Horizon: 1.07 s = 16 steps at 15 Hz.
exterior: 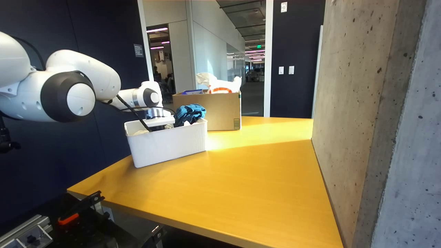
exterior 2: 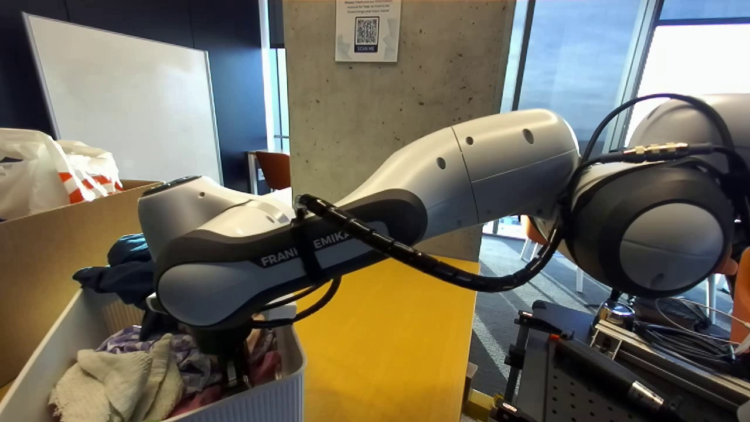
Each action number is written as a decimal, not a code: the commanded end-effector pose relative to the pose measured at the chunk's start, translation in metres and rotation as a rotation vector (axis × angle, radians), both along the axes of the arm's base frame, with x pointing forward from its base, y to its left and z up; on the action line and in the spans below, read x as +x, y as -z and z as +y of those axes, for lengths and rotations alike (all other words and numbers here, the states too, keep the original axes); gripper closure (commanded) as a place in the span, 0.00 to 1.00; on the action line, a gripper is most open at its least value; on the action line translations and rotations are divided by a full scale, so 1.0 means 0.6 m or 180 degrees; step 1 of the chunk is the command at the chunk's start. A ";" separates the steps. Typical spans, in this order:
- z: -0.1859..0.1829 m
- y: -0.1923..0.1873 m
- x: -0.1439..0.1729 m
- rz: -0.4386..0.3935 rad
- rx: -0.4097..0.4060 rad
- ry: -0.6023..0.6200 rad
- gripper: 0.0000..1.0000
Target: Take the string out of the basket
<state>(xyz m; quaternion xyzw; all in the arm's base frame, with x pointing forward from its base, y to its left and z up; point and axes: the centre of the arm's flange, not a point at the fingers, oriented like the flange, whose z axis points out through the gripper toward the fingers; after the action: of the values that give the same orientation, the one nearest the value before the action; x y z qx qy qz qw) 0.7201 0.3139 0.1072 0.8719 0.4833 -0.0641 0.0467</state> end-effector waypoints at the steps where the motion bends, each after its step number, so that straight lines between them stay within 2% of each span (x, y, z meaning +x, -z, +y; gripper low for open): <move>1: 0.004 -0.027 -0.042 -0.0067 0.0001 -0.0030 0.99; 6: 0.043 -0.063 -0.063 -0.0159 -0.0053 -0.0026 0.98; 9: 0.077 -0.131 -0.101 -0.0342 -0.0176 0.0057 0.98; 16: 0.130 -0.311 -0.140 -0.0914 -0.0321 0.0364 0.98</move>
<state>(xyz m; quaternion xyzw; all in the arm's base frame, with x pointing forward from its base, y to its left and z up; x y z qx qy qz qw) 0.6940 0.4147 0.2532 0.8864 0.4455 0.0189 0.1249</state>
